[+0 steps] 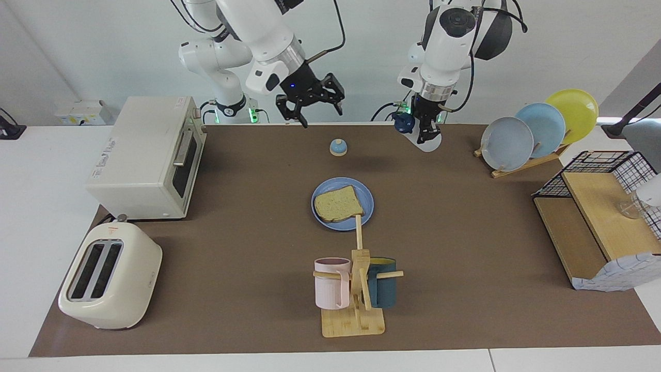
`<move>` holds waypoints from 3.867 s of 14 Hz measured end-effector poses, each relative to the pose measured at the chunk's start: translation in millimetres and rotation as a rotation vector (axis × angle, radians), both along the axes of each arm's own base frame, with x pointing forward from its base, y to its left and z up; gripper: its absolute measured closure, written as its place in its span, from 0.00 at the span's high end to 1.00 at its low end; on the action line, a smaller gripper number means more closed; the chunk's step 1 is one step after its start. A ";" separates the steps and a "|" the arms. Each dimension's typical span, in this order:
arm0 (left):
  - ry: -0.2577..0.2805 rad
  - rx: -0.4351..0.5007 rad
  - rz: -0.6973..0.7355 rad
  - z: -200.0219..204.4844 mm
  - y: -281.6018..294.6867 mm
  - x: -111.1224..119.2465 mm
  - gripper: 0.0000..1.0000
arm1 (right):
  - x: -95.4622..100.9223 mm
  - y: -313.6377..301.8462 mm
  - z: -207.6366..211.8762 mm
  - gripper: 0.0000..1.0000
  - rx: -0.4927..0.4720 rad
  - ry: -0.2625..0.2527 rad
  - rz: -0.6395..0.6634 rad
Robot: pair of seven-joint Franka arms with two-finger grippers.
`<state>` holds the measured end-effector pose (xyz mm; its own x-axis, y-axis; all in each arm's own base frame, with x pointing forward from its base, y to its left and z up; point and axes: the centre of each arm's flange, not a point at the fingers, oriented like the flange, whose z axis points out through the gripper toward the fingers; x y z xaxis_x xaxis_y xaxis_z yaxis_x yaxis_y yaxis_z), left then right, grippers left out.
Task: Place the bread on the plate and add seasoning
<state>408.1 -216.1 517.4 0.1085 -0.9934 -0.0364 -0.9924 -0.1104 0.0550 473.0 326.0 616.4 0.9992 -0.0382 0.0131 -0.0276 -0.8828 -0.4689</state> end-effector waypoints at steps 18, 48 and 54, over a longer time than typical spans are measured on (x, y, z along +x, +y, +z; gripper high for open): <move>0.019 -0.049 0.019 0.5 -2.2 -0.8 0.44 | -33.1 105.1 -19.0 0.47 0.123 -0.049 -0.067; 0.017 -0.051 0.022 1.1 -1.0 -0.6 0.44 | -38.8 112.0 -24.5 0.01 0.120 -0.041 -0.053; 0.017 -0.052 0.023 1.3 -0.7 -0.4 0.44 | -37.1 112.0 -24.5 0.48 0.127 -0.048 -0.059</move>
<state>407.7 -216.7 518.6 0.1308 -0.9913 0.0129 -0.9885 -0.1294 0.0780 435.8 438.1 591.9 0.9935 -0.1012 0.0522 -0.0525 -0.8137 -0.5789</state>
